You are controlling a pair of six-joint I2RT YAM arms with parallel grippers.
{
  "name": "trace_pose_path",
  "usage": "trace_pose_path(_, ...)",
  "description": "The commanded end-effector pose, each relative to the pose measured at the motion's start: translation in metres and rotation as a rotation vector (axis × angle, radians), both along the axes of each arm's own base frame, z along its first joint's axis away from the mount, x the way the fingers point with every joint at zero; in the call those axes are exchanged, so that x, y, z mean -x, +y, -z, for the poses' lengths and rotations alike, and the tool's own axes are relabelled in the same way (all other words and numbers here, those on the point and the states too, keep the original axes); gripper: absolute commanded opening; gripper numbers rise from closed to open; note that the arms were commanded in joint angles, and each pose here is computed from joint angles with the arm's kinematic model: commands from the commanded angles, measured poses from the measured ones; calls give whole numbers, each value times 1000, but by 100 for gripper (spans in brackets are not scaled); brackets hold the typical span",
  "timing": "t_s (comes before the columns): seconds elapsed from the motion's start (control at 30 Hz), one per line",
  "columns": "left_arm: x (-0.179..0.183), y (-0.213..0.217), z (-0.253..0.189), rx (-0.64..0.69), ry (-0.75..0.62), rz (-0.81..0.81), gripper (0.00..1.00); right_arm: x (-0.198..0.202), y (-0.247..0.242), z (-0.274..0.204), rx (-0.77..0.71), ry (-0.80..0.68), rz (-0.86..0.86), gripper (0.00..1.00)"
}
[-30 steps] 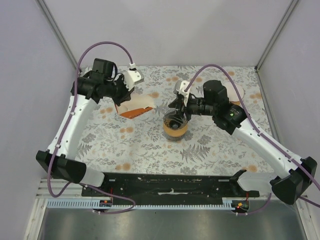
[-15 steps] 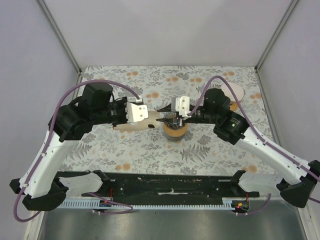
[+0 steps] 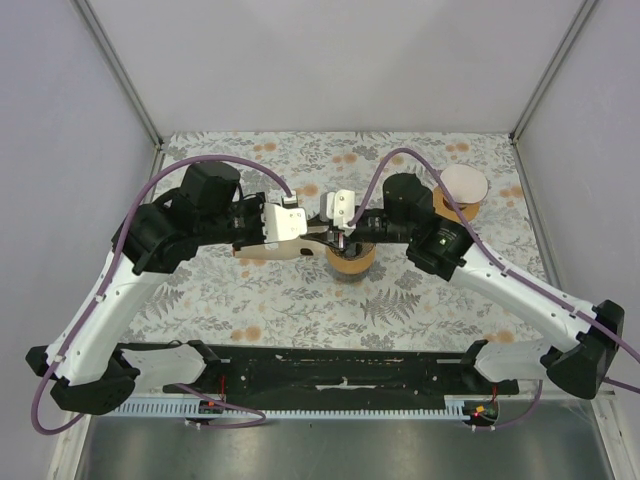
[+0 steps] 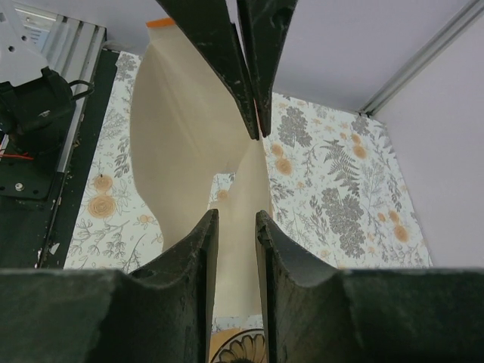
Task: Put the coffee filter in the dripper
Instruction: Pick up the coffee filter from the coffee filter holder.
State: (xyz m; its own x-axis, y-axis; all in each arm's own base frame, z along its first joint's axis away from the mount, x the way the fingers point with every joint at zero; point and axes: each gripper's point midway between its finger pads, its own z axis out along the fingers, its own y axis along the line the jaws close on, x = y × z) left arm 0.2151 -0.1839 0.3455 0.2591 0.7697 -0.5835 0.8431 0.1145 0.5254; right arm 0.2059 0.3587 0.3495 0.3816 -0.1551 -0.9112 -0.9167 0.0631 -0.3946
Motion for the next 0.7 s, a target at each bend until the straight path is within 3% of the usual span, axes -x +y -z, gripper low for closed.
trace_pose_path(0.0, -3, -6, -11, 39, -29, 1, 2, -14, 6, -17, -18, -35, 43, 32)
trace_pose_path(0.2, -6, -5, -16, 56, -44, -25, 2, -4, -11, -17, -33, -38, 58, 33)
trace_pose_path(0.37, -7, -4, -16, 53, -52, -22, 2, 10, -29, -10, -74, 1, -11, 40)
trace_pose_path(0.67, -7, -5, -18, 61, -55, -23, 2, -14, -27, 11, -86, 120, 27, 40)
